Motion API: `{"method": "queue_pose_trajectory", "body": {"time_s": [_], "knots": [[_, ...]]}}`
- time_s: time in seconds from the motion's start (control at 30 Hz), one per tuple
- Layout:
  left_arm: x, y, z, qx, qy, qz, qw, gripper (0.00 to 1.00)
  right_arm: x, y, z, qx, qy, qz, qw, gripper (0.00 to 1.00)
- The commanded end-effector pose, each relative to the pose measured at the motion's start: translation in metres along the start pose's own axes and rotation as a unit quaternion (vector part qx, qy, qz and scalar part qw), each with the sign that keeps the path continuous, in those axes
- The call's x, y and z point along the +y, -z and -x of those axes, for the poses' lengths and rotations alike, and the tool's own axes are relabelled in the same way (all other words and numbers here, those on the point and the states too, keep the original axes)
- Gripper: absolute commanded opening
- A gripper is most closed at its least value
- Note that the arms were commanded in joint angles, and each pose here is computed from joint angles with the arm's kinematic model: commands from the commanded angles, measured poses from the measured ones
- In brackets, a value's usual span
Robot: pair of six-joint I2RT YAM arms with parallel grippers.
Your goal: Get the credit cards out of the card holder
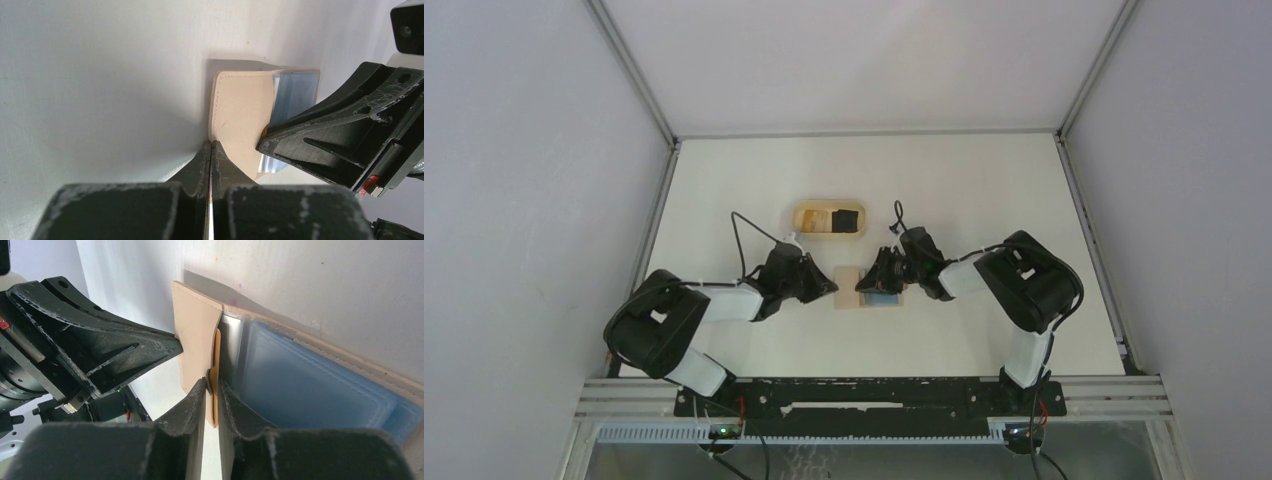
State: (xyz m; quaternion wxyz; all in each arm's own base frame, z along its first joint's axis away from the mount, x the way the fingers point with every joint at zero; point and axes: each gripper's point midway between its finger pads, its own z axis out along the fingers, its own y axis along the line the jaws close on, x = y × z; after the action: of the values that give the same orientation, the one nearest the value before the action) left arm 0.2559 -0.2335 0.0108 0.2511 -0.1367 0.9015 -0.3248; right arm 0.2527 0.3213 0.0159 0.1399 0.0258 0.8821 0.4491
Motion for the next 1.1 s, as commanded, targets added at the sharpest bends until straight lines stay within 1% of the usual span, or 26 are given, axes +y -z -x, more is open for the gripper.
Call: {"method": "queue_pose_trajectory", "body": {"time_s": [0.0,0.47,0.57,0.6,0.73,0.77,0.83,0.9,1.07], "knots": [[0.070,0.007,-0.043,0.068,-0.003,0.128,0.989,0.00,0.007,0.000,0.001,-0.001,0.007,0.025,1.000,0.21],[0.070,0.005,-0.044,0.073,-0.003,0.130,0.989,0.00,0.004,0.008,0.008,-0.020,0.007,0.032,0.999,0.09],[0.070,0.004,-0.044,0.075,-0.003,0.130,0.989,0.00,0.002,0.011,0.012,-0.025,0.006,0.033,0.999,0.05],[0.070,0.004,-0.045,0.076,-0.004,0.130,0.989,0.00,0.001,0.011,0.013,-0.027,0.007,0.033,0.999,0.00],[0.070,0.004,-0.045,0.078,-0.004,0.132,0.988,0.00,0.001,0.014,0.018,-0.033,0.007,0.034,0.999,0.00],[0.069,0.004,-0.044,0.078,-0.004,0.132,0.988,0.00,0.000,0.013,0.018,-0.033,0.007,0.035,0.999,0.00],[0.069,0.003,-0.045,0.079,-0.004,0.133,0.988,0.00,0.001,0.014,0.019,-0.034,0.006,0.038,0.999,0.10],[0.068,0.003,-0.045,0.080,-0.004,0.132,0.988,0.00,0.001,0.013,0.019,-0.033,0.004,0.040,0.999,0.16],[0.068,0.002,-0.045,0.082,-0.005,0.134,0.988,0.00,0.002,0.011,0.020,-0.034,-0.001,0.046,0.998,0.22]]}}
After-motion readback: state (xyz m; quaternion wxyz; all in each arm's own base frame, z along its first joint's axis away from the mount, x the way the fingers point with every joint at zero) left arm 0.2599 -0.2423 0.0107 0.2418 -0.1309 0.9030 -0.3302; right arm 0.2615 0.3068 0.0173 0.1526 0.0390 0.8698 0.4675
